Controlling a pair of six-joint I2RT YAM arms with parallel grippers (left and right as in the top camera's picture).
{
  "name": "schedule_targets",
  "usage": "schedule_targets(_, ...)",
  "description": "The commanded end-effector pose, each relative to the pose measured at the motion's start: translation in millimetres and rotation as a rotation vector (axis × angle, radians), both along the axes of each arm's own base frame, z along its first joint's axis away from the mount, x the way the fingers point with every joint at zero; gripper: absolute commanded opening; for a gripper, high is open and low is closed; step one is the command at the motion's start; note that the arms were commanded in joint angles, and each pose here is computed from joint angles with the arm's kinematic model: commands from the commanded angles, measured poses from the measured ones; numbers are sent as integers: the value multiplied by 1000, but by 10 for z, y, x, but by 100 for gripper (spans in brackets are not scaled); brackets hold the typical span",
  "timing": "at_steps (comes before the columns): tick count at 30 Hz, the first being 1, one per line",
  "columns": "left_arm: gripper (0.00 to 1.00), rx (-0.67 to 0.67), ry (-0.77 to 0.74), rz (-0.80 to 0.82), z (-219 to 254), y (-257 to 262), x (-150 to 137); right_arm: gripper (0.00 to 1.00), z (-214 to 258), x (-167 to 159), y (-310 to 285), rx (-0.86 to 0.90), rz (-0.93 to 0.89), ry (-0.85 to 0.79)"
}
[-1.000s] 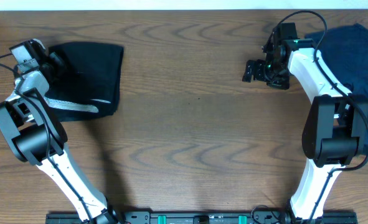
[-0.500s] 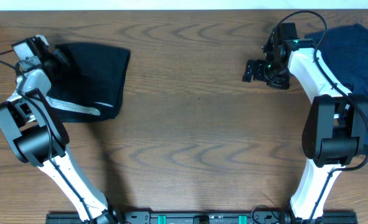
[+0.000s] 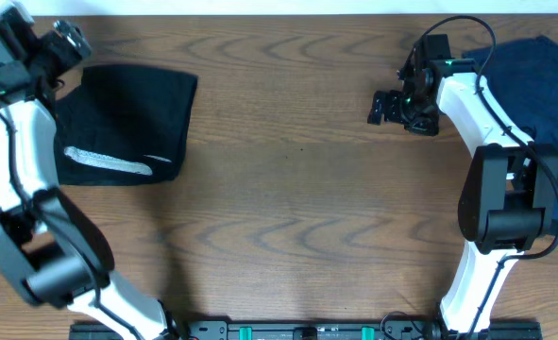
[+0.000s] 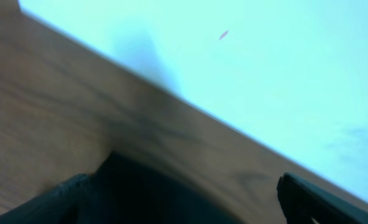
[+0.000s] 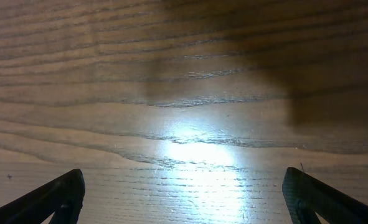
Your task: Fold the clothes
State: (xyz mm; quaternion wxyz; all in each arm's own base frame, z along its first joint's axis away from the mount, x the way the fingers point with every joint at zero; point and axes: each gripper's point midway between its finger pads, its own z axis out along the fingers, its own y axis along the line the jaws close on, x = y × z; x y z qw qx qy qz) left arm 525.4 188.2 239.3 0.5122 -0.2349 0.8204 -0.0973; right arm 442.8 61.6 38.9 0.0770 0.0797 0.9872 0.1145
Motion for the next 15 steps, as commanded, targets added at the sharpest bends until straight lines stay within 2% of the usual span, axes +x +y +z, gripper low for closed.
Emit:
schedule_targets(1, 98, -7, -17, -4, 135, -58, -44, 99, 140, 56, 18, -6, 14, -41)
schedule_targets(15, 98, -6, -18, -3, 141, -55, -47, 99, 140, 55, 18, -6, 14, -41)
